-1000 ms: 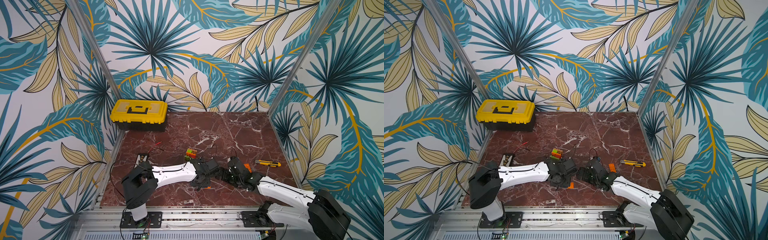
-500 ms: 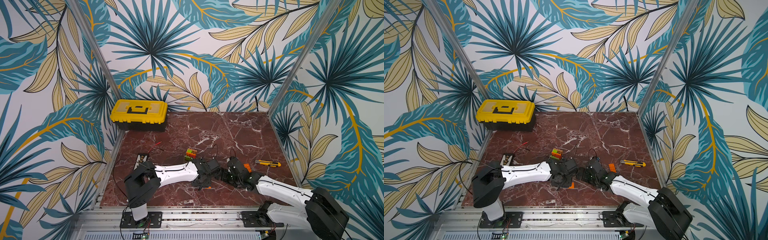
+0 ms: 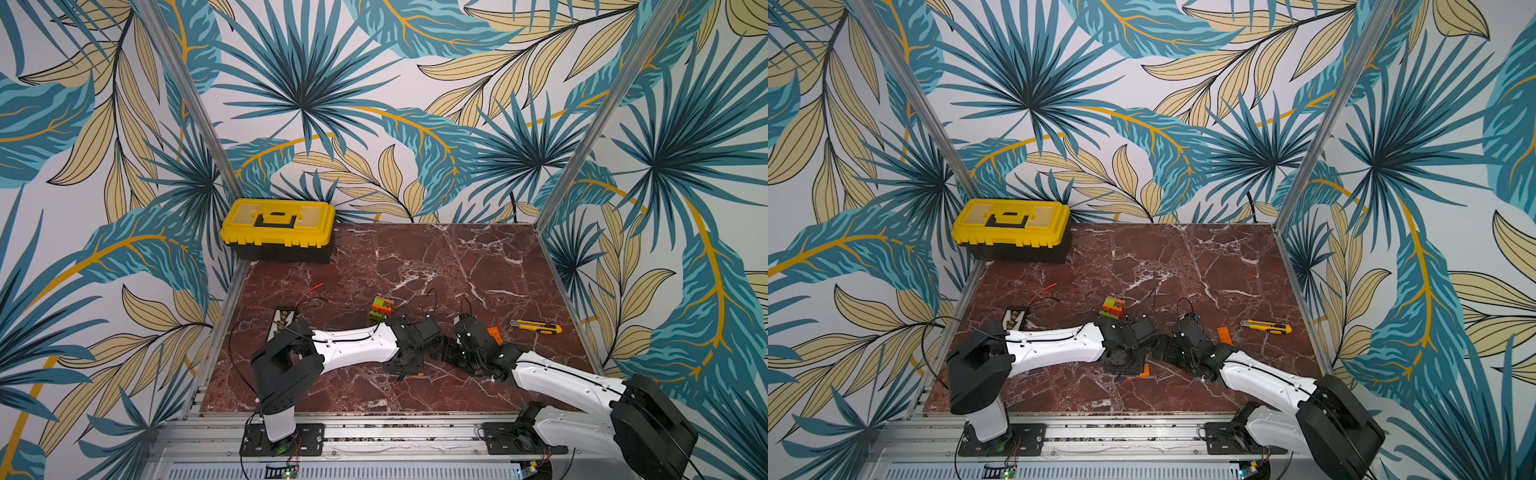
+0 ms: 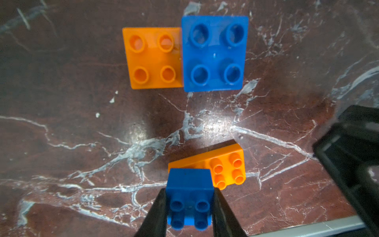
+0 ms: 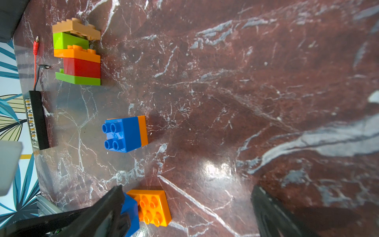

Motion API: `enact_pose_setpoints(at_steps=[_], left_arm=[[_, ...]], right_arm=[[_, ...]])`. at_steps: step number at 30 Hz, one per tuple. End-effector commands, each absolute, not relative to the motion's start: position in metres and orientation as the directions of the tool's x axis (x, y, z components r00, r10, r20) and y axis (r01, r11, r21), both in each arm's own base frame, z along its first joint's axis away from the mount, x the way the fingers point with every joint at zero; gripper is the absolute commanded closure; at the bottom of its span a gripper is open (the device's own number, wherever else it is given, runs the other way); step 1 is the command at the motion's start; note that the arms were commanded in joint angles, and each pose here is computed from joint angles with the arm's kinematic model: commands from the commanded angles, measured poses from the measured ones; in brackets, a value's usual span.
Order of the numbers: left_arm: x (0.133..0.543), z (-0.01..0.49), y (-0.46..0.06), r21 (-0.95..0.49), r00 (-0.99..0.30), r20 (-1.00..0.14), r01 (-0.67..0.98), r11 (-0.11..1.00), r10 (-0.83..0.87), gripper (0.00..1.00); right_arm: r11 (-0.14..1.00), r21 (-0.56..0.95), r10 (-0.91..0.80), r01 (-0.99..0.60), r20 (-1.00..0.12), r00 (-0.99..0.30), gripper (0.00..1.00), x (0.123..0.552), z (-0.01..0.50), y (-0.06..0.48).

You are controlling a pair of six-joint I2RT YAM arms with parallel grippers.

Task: Assemble the number 5 with lego
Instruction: Assemble the lego brick with the lego brick.

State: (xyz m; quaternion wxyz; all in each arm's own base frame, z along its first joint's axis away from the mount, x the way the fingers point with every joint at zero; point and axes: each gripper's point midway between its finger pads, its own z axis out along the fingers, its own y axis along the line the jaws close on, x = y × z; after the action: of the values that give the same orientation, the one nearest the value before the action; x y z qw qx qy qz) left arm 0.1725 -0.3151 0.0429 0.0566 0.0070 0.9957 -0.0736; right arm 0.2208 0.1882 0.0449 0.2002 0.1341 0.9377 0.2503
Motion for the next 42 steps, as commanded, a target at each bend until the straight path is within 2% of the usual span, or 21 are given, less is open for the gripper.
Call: enact_pose_setpoints(at_steps=[1,8,20,42], left_arm=[[0.178,0.057,-0.322,-0.172,-0.989,-0.147,0.016,0.985,-0.010,0.75],[0.186,0.073,-0.319,-0.190,-0.974,-0.220,0.000,0.982,-0.042,0.75],[0.178,0.060,-0.315,-0.157,-0.980,-0.176,-0.063,0.986,-0.090,0.75],[0.177,0.051,-0.325,-0.145,-0.986,-0.155,-0.046,0.988,-0.069,0.74]], right_arm=[[0.845,0.508,0.353,0.166,-0.298,-0.887,0.01,0.217,0.036,0.183],[0.830,0.546,0.304,0.110,-0.279,-0.911,0.04,0.213,0.038,0.196],[0.853,0.498,0.316,0.157,-0.252,-0.915,0.04,0.206,0.024,0.185],[0.868,0.458,0.347,0.194,-0.280,-0.895,0.02,0.205,0.023,0.168]])
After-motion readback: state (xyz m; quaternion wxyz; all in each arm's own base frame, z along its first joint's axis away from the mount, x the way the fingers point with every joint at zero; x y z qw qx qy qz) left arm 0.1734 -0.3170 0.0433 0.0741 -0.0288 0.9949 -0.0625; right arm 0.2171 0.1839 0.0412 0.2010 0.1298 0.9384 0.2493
